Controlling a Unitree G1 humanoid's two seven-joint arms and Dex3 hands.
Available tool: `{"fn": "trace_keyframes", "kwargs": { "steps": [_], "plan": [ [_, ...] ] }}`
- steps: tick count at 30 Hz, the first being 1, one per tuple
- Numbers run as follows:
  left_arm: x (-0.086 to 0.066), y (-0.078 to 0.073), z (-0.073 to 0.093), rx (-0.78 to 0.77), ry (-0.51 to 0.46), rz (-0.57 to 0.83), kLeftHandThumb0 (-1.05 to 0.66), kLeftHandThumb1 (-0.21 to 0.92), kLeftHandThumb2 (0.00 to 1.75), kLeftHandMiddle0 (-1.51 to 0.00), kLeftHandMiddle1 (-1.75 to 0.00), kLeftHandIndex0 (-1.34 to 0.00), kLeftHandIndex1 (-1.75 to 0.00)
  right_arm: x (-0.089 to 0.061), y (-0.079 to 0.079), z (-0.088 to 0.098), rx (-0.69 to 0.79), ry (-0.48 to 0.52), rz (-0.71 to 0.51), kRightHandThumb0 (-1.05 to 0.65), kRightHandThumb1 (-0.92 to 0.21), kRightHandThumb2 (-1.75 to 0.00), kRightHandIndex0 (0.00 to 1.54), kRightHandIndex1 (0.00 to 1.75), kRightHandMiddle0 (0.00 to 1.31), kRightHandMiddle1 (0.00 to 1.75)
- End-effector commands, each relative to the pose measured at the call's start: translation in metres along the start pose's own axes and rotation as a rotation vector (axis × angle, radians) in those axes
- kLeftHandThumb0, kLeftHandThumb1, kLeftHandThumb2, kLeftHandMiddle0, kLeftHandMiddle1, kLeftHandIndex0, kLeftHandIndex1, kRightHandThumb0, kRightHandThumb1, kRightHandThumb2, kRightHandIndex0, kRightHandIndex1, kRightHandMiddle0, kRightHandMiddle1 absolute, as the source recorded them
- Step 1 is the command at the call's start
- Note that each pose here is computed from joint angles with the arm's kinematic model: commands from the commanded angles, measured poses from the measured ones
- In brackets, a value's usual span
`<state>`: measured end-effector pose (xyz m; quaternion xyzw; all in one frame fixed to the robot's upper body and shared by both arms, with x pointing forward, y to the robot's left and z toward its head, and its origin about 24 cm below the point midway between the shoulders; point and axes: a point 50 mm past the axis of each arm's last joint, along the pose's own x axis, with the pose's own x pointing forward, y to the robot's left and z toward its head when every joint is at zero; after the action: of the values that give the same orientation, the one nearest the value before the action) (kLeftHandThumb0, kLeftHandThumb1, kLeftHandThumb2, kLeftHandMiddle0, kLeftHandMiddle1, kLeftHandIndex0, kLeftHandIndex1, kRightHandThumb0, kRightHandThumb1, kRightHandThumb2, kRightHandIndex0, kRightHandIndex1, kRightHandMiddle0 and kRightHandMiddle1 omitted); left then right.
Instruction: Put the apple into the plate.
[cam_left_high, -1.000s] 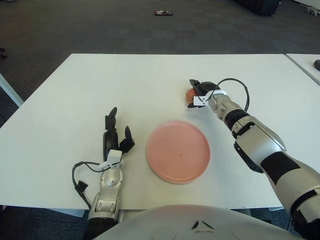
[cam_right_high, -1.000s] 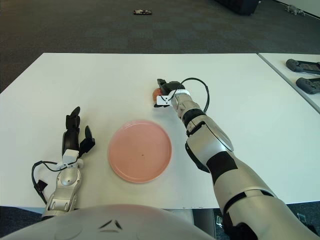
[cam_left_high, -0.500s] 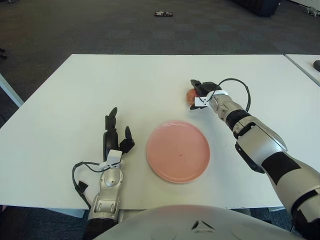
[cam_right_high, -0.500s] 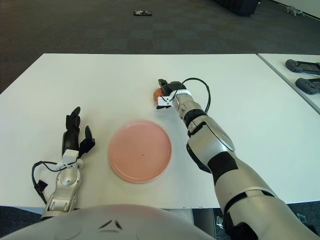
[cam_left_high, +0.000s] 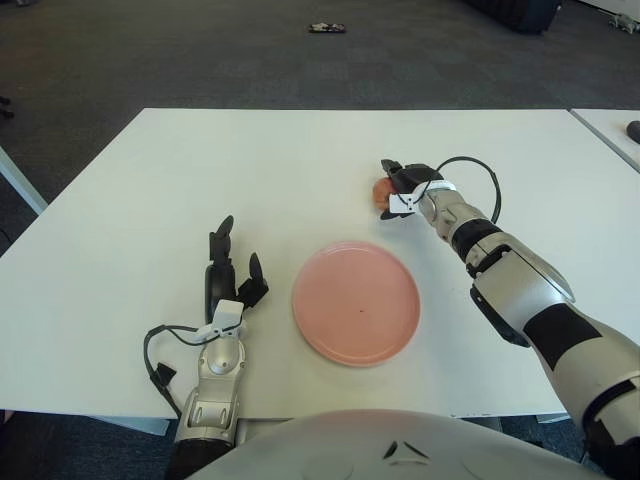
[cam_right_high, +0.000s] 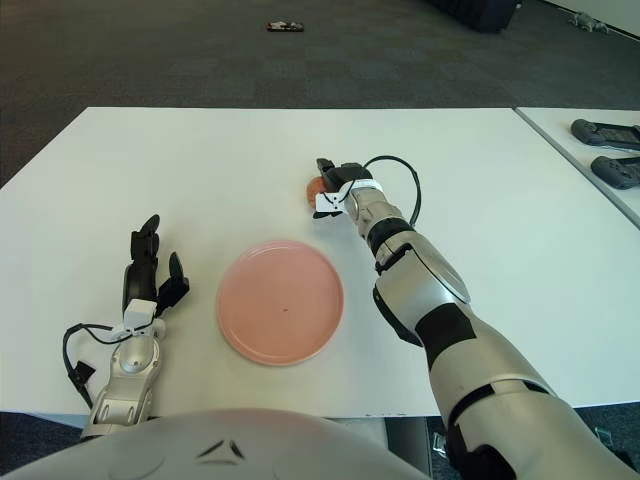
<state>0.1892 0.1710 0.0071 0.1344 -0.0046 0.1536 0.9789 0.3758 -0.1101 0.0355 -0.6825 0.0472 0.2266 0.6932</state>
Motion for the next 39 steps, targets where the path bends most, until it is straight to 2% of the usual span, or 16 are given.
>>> {"fn": "trace_keyframes", "kwargs": {
  "steps": [1, 2, 3, 5, 7, 8, 12, 13, 15, 18, 28, 31, 39],
  "plan": [
    [0.0008, -0.0007, 0.0022, -0.002, -0.011, -0.002, -0.84, 0.92, 0.93, -0.23, -0.1, 0.0, -0.62, -0.0108, 0.0503, -0.0079, -0.013, 0.023, 0.161, -1.0, -0.92, -0.12, 0.14, 0.12, 0.0, 0.45],
    [0.0008, -0.0008, 0.0023, -0.002, -0.011, -0.002, -0.84, 0.92, 0.93, -0.23, -0.1, 0.0, -0.62, -0.0108, 0.0502, -0.0081, -0.012, 0.022, 0.158, -0.99, -0.92, -0.12, 0.13, 0.25, 0.0, 0.6],
    [0.0007, -0.0009, 0.0023, -0.001, -0.011, -0.001, -0.84, 0.92, 0.93, -0.23, -0.1, 0.0, -0.62, -0.0108, 0.0496, -0.0084, -0.009, 0.02, 0.151, -0.99, -0.92, -0.12, 0.12, 0.31, 0.0, 0.65],
    [0.0005, -0.0011, 0.0022, -0.001, -0.011, 0.002, -0.84, 0.92, 0.92, -0.23, -0.1, 0.0, -0.62, -0.0109, 0.0488, -0.0088, -0.001, 0.017, 0.137, -0.89, -0.89, -0.11, 0.19, 0.73, 0.0, 1.23],
    [0.0001, -0.0014, 0.0021, -0.001, -0.012, 0.005, -0.84, 0.92, 0.92, -0.23, -0.1, 0.0, -0.62, -0.0109, 0.0483, -0.0092, 0.007, 0.017, 0.125, -0.82, -0.84, -0.16, 0.22, 0.94, 0.02, 1.47],
    [0.0001, -0.0015, 0.0022, -0.003, -0.014, 0.006, -0.84, 0.92, 0.92, -0.24, -0.1, 0.0, -0.62, -0.011, 0.0478, -0.0093, 0.019, 0.019, 0.111, -0.79, -0.77, -0.28, 0.24, 1.03, 0.03, 1.57],
    [-0.0004, -0.0021, 0.0025, -0.008, -0.017, 0.007, -0.84, 0.92, 0.92, -0.23, -0.1, 0.0, -0.62, -0.0119, 0.0487, -0.0107, 0.062, 0.03, 0.061, -0.65, -0.55, -0.63, 0.33, 1.39, 0.24, 1.71],
    [-0.0005, -0.0021, 0.0025, -0.009, -0.017, 0.007, -0.83, 0.92, 0.92, -0.23, -0.1, 0.0, -0.62, -0.0123, 0.0495, -0.0109, 0.073, 0.033, 0.049, -0.58, -0.49, -0.83, 0.41, 1.51, 0.36, 1.71],
    [-0.0009, -0.0026, 0.0027, -0.011, -0.015, 0.007, -0.83, 0.92, 0.91, -0.23, -0.1, 0.0, -0.62, -0.0135, 0.052, -0.0122, 0.098, 0.04, 0.03, -0.53, -0.43, -1.03, 0.51, 1.63, 0.46, 1.73],
    [-0.0011, -0.003, 0.0027, -0.013, -0.014, 0.007, -0.83, 0.92, 0.91, -0.23, -0.1, 0.0, -0.62, -0.015, 0.0543, -0.0141, 0.116, 0.046, 0.008, -0.48, -0.39, -1.17, 0.64, 1.71, 0.53, 1.74],
    [-0.0004, -0.0039, 0.002, -0.018, -0.022, 0.014, -0.84, 0.92, 0.89, -0.24, -0.11, 0.0, -0.62, -0.0177, 0.0571, -0.0169, 0.223, 0.066, -0.063, -0.47, -0.31, -1.32, 1.02, 1.75, 0.61, 1.75],
    [-0.0003, -0.0045, 0.0022, -0.02, -0.025, 0.014, -0.84, 0.92, 0.89, -0.24, -0.11, 0.0, -0.63, -0.018, 0.0572, -0.0169, 0.253, 0.064, -0.07, -0.48, -0.29, -1.34, 1.1, 1.75, 0.63, 1.75],
    [0.0002, -0.0058, 0.0024, -0.017, -0.019, 0.011, -0.84, 0.92, 0.9, -0.23, -0.1, 0.0, -0.62, -0.0184, 0.0566, -0.017, 0.276, 0.052, -0.076, -0.49, -0.24, -1.4, 1.19, 1.75, 0.66, 1.75]
  ]
}}
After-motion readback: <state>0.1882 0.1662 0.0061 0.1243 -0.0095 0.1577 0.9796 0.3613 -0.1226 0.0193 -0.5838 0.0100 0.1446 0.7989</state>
